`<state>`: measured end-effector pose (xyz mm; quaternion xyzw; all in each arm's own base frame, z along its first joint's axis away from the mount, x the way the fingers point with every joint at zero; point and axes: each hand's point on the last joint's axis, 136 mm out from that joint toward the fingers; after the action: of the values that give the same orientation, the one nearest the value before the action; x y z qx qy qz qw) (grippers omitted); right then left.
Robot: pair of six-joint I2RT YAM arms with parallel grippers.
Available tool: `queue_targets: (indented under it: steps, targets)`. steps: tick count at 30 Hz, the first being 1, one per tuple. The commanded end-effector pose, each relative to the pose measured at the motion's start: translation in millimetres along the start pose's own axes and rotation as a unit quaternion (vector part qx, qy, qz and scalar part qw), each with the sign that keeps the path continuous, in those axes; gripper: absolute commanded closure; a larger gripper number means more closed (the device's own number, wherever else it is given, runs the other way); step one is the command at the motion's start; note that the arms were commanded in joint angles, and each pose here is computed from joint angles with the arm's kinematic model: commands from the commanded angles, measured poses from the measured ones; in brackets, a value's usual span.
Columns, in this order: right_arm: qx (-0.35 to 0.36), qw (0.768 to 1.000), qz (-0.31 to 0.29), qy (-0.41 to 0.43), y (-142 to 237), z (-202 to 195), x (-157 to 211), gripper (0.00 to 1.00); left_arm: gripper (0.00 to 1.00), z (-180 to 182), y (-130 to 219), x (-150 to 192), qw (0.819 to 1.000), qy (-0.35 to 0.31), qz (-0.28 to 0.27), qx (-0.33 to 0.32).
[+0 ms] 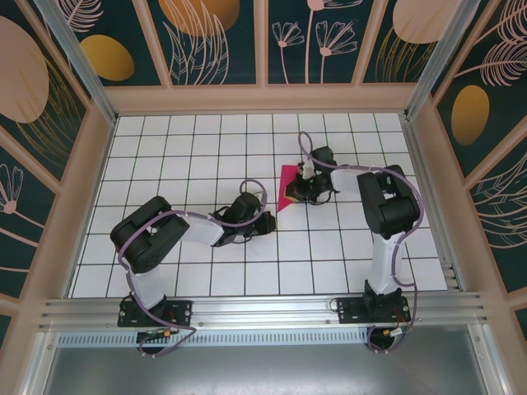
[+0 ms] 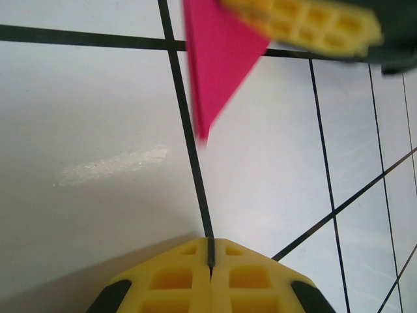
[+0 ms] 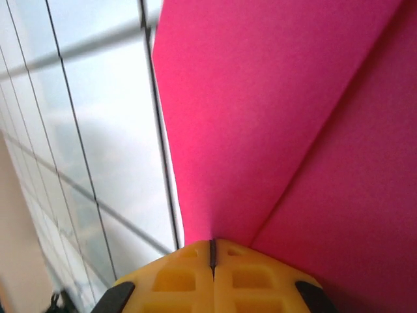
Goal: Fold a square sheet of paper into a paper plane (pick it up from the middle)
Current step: Fourth fold the wing at the center of the table.
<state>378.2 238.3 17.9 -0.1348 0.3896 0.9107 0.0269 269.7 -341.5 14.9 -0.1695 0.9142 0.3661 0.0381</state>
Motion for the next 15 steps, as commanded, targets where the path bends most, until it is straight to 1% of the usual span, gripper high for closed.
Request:
queue_targets:
  steps: [1,3,6,11,15]
  targets:
    - [0.071,0.997,-0.021,-0.009,0.0,-42.9,-15.6,1.00,1.00,56.5,4.0,36.6,0.993,0.031,0.063,-0.090]
    - [0.068,0.998,-0.016,-0.009,-1.0,-43.6,-17.4,1.00,1.00,51.8,4.4,33.8,0.994,0.027,0.059,-0.085]
    - [0.054,0.999,-0.004,-0.007,-4.8,-38.2,-7.4,1.00,1.00,34.4,7.2,22.5,0.996,0.014,0.043,-0.072]
    - [0.029,0.999,0.024,0.002,-11.6,-17.2,27.6,1.00,0.99,0.9,17.1,-5.7,0.999,-0.007,-0.013,-0.040]
    - [0.017,0.999,0.045,0.008,-12.5,2.3,60.0,1.00,0.97,-12.2,21.1,-18.7,0.999,-0.008,-0.047,-0.018]
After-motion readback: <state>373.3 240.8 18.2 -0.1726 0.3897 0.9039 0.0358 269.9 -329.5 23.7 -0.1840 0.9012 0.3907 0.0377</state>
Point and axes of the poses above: each hand's point on the last joint's axis, 136 mm out from that joint toward the fingers, its own y axis back along the fingers, its own z axis along the line the jaws close on, x = y × z, and after that the axes turned 14 degrees about y, right-handed
